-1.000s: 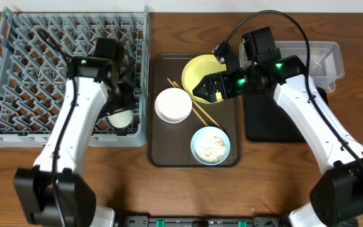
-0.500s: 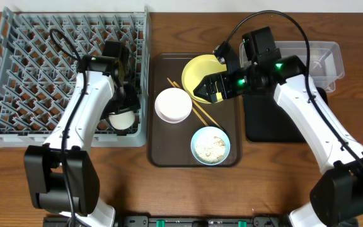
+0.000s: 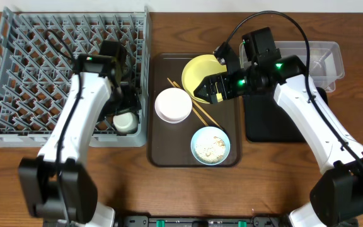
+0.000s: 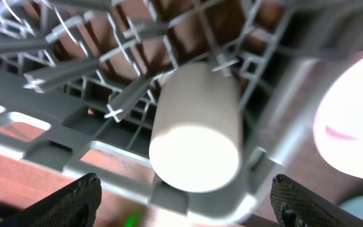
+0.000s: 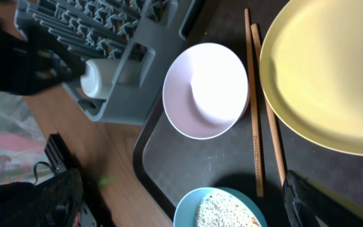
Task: Sort waste into correct bins and load items into the dishwasher
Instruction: 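Lower the white cup into the dish rack with the left gripper and release, then grasp the blue rice bowl with the right gripper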
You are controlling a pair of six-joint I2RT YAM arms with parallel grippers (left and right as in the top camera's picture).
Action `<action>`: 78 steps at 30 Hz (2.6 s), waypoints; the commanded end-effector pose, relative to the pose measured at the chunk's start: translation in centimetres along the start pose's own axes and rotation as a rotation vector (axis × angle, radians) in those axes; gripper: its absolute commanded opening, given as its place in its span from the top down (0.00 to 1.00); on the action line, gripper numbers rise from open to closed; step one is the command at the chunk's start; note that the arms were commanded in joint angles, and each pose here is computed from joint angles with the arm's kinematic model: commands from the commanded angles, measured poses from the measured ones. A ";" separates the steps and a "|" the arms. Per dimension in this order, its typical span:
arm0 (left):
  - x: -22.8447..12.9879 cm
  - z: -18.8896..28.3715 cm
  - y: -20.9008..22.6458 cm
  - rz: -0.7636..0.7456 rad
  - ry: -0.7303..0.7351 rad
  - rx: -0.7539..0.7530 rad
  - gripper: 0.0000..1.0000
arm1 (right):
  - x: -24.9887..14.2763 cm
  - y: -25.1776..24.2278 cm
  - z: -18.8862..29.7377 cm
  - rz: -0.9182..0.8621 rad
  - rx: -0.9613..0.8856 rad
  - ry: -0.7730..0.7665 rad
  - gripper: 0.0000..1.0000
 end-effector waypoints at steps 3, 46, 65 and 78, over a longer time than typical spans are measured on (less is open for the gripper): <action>-0.9 7.7 -0.9 0.004 -0.173 -0.216 0.14 | -0.7 -0.4 -0.5 0.006 -0.034 0.033 0.01; 0.6 9.8 7.9 0.362 -0.328 -0.032 0.16 | -16.0 1.8 -12.3 -0.003 -0.642 0.451 0.68; 0.6 9.8 7.9 0.364 -0.332 -0.027 0.16 | -16.8 0.5 -13.5 -0.025 -0.660 0.498 0.99; 0.7 9.8 7.9 0.364 -0.334 -0.028 0.16 | -10.9 5.2 -7.0 0.033 -0.616 0.314 0.99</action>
Point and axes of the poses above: each gripper's point midway between its finger pads, its own z axis back along the fingers, its own y axis along the line the jaws close on, x = y × z, the point moved 2 cm from there along z, back along the fingers, and after that the axes turned 1 degree about z, right-handed, at the moved point
